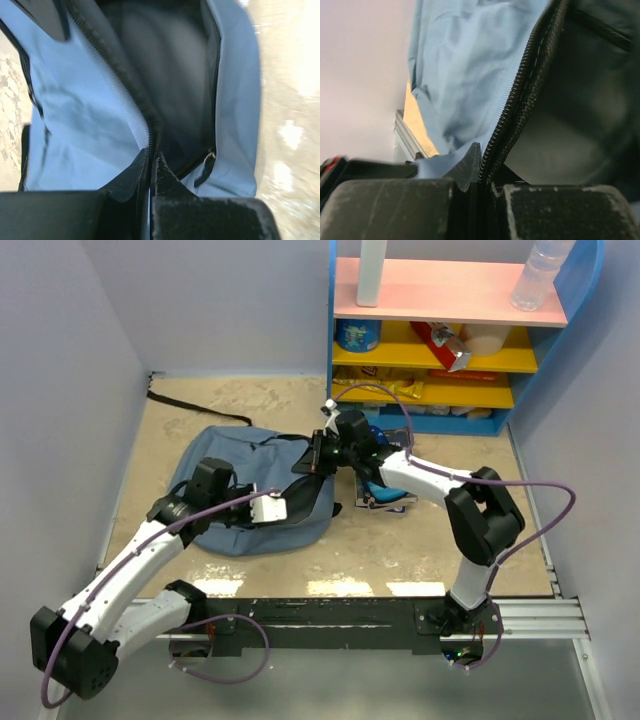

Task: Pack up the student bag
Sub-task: Unzip the student bag at the center of the board.

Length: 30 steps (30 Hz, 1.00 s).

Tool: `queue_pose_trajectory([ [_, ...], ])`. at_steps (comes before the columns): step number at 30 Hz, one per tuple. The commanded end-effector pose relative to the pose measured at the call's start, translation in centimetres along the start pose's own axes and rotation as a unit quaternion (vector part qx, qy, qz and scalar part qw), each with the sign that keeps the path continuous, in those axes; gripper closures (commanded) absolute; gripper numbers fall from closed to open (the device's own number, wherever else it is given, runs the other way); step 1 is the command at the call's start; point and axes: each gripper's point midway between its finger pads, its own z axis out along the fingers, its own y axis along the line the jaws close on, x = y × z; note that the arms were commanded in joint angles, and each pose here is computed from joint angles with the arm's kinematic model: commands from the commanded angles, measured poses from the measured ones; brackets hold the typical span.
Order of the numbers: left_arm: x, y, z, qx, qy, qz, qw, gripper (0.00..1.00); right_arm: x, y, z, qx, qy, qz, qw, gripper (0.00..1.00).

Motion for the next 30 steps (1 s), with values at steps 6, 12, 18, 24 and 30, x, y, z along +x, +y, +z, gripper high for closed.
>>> queue_pose_trajectory([
  [6, 1.4, 1.5, 0.0, -0.055, 0.027, -0.018, 0.998, 1.00, -3.0, 3.1, -4.6, -0.027, -0.062, -0.046, 0.997, 1.00],
  [12, -1.7, 3.0, -3.0, -0.098, -0.021, -0.123, 0.987, 0.48, -1.9, 5.9, -4.3, -0.063, -0.058, -0.031, 0.996, 1.00],
  [18, -8.6, 2.8, -4.8, -0.036, -0.148, -0.206, 0.967, 0.00, -1.2, 8.8, -3.5, -0.092, -0.048, -0.035, 0.994, 1.00],
  [24, -8.4, 1.9, -3.1, -0.020, -0.155, -0.219, 0.963, 0.00, -1.5, 11.0, -3.9, -0.110, -0.054, -0.042, 0.992, 1.00],
  [30, -8.5, 0.0, -1.1, -0.001, -0.150, -0.209, 0.966, 0.00, -0.8, 11.1, -3.8, -0.113, -0.050, -0.038, 0.992, 1.00],
])
